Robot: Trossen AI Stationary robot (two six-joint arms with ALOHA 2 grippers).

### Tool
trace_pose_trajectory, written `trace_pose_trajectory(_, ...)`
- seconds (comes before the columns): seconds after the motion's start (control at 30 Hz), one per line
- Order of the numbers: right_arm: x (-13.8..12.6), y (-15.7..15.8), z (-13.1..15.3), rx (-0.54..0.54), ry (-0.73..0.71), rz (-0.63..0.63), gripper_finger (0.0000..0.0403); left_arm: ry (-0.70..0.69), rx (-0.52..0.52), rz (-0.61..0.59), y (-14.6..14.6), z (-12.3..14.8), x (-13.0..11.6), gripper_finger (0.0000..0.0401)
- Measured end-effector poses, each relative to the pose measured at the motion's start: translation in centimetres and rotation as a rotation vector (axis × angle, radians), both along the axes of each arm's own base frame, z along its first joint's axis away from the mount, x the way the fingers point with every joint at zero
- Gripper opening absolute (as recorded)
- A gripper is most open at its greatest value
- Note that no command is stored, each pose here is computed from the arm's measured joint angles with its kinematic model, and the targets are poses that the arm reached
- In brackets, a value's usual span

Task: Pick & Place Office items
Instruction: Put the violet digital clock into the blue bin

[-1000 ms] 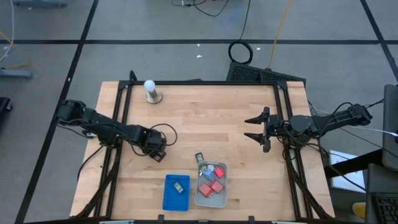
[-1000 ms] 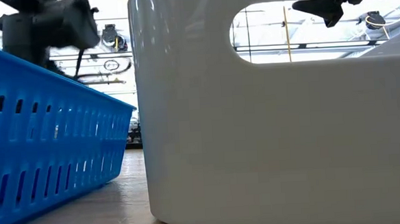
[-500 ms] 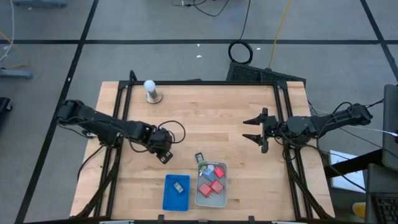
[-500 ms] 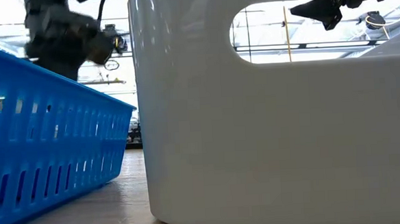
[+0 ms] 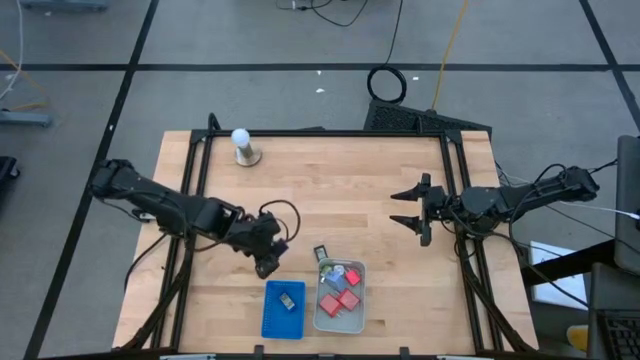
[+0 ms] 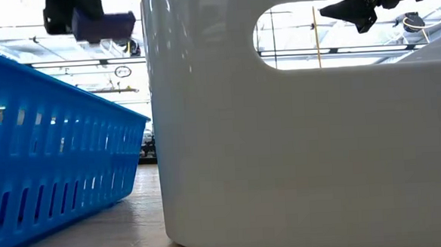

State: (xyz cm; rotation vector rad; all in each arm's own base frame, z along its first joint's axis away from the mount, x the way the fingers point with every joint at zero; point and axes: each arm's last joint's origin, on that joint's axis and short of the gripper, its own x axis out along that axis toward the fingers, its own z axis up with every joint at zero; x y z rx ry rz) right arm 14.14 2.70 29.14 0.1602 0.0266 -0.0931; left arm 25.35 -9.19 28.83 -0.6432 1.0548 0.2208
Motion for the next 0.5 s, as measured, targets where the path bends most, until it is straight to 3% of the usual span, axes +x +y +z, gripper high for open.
trace_pose_trajectory(0.23,0.0,0.0,0.0,0.000,0.000,0.000,0.0265,-0.066,0.000,-0.133,-2.8,0.8,-0.7,0.0148)
trace_pose_trajectory(0.5,0.0,0.0,0.0,0.000,0.000,0.000,0.0265,-0.077,0.030,-0.126,-4.5,0.5,-1.2,0.0148)
